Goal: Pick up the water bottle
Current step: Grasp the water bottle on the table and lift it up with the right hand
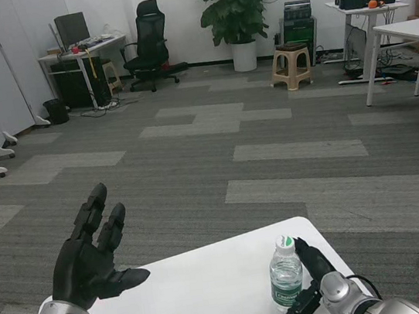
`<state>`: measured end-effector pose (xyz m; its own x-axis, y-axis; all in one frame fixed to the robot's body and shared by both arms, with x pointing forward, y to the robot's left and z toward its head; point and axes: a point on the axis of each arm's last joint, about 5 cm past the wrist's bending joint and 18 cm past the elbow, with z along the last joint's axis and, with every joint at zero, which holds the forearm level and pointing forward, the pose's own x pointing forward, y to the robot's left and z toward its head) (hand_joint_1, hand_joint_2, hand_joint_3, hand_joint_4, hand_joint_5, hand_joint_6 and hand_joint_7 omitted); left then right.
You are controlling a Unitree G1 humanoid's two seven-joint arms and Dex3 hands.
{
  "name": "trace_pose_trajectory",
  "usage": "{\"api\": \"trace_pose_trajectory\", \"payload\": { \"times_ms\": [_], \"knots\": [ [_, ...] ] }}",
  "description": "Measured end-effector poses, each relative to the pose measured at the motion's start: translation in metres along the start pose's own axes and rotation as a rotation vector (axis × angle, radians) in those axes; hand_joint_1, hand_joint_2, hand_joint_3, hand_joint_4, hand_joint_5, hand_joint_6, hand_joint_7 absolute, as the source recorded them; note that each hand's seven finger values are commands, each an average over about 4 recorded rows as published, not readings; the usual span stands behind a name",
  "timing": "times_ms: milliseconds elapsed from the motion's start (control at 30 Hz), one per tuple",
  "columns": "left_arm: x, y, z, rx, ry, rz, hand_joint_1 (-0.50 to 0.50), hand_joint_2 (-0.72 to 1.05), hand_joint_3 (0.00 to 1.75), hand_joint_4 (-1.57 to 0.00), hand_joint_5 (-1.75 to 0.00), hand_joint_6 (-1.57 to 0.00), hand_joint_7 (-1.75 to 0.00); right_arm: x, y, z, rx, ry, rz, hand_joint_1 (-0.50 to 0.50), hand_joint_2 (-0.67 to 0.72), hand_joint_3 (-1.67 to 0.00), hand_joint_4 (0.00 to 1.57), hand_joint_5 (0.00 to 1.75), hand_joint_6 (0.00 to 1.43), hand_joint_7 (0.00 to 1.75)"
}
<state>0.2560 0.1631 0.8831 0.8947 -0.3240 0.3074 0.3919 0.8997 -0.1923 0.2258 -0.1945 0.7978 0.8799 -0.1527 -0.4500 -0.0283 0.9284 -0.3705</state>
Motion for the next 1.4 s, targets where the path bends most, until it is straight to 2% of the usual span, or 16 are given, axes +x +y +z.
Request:
{"api": "trace_pose_trajectory", "payload": {
  "times_ms": [33,67,133,200,233,267,333,367,500,633,733,867,1000,1100,1333,1400],
  "knots": [
    [0.0000,0.0000,0.0000,0.000,0.000,0.000,-0.50,0.34,0.09,0.00,0.00,0.00,0.00,-0.0001,0.0011,0.0001,0.001,0.000,-0.009,-0.42,-0.45,-0.73,0.11,1.58,0.06,1.50],
    [0.0000,0.0000,0.0000,0.000,0.000,0.000,-0.50,0.34,0.09,0.00,0.00,0.00,0.00,-0.0002,0.0023,0.0003,0.002,0.000,-0.018,-0.42,-0.46,-0.79,0.17,1.65,0.11,1.57],
    [0.0000,0.0000,0.0000,0.000,0.000,0.000,-0.50,0.34,0.09,0.00,0.00,0.00,0.00,-0.0005,0.0043,0.0004,0.003,0.000,-0.031,-0.44,-0.48,-0.89,0.31,1.75,0.34,1.68],
    [0.0000,0.0000,0.0000,0.000,0.000,0.000,-0.50,0.34,0.09,0.00,0.00,0.00,0.00,-0.0007,0.0051,0.0002,0.000,0.001,-0.036,-0.46,-0.51,-1.05,0.44,1.75,0.73,1.64],
    [0.0000,0.0000,0.0000,0.000,0.000,0.000,-0.50,0.34,0.09,0.00,0.00,0.00,0.00,-0.0008,0.0053,0.0000,-0.001,0.002,-0.038,-0.46,-0.53,-1.19,0.50,1.75,0.91,1.59],
    [0.0000,0.0000,0.0000,0.000,0.000,0.000,-0.50,0.34,0.09,0.00,0.00,0.00,0.00,-0.0009,0.0052,-0.0003,-0.002,0.004,-0.040,-0.46,-0.54,-1.35,0.63,1.75,1.08,1.50],
    [0.0000,0.0000,0.0000,0.000,0.000,0.000,-0.50,0.34,0.09,0.00,0.00,0.00,0.00,-0.0011,0.0052,-0.0009,-0.003,0.008,-0.049,-0.46,-0.54,-1.55,0.86,1.70,1.26,1.33],
    [0.0000,0.0000,0.0000,0.000,0.000,0.000,-0.50,0.34,0.09,0.00,0.00,0.00,0.00,-0.0012,0.0052,-0.0011,-0.004,0.010,-0.055,-0.46,-0.54,-1.57,0.96,1.70,1.31,1.26],
    [0.0000,0.0000,0.0000,0.000,0.000,0.000,-0.50,0.34,0.09,0.00,0.00,0.00,0.00,-0.0014,0.0049,-0.0019,-0.005,0.017,-0.066,-0.46,-0.54,-1.51,1.08,1.75,1.31,1.10],
    [0.0000,0.0000,0.0000,0.000,0.000,0.000,-0.50,0.34,0.09,0.00,0.00,0.00,0.00,-0.0017,0.0040,-0.0030,0.001,0.028,-0.074,-0.46,-0.54,-1.43,1.30,1.65,1.31,0.98],
    [0.0000,0.0000,0.0000,0.000,0.000,0.000,-0.50,0.34,0.09,0.00,0.00,0.00,0.00,-0.0017,0.0035,-0.0035,0.008,0.033,-0.080,-0.46,-0.54,-1.43,1.41,1.60,1.31,0.98],
    [0.0000,0.0000,0.0000,0.000,0.000,0.000,-0.50,0.34,0.09,0.00,0.00,0.00,0.00,-0.0017,0.0032,-0.0036,0.015,0.035,-0.084,-0.46,-0.54,-1.43,1.48,1.55,1.31,0.99],
    [0.0000,0.0000,0.0000,0.000,0.000,0.000,-0.50,0.34,0.09,0.00,0.00,0.00,0.00,-0.0017,0.0031,-0.0035,0.020,0.033,-0.086,-0.46,-0.54,-1.43,1.51,1.48,1.31,1.06],
    [0.0000,0.0001,0.0000,0.000,-0.001,0.001,-0.50,0.34,0.09,0.00,0.00,0.00,0.00,-0.0021,0.0036,-0.0036,0.030,0.022,-0.086,-0.46,-0.54,-1.43,1.51,1.50,1.31,1.12],
    [0.0000,0.0001,0.0000,0.000,-0.001,0.001,-0.50,0.34,0.09,0.00,0.00,0.00,0.00,-0.0025,0.0043,-0.0033,0.041,0.003,-0.081,-0.46,-0.56,-1.35,1.51,1.55,1.31,1.12],
    [0.0000,0.0001,0.0001,0.000,-0.001,0.001,-0.50,0.34,0.09,0.00,0.00,0.00,0.00,-0.0033,0.0041,-0.0048,0.046,0.003,-0.080,-0.46,-0.54,-1.35,1.51,1.55,1.31,1.19]
  ]
}}
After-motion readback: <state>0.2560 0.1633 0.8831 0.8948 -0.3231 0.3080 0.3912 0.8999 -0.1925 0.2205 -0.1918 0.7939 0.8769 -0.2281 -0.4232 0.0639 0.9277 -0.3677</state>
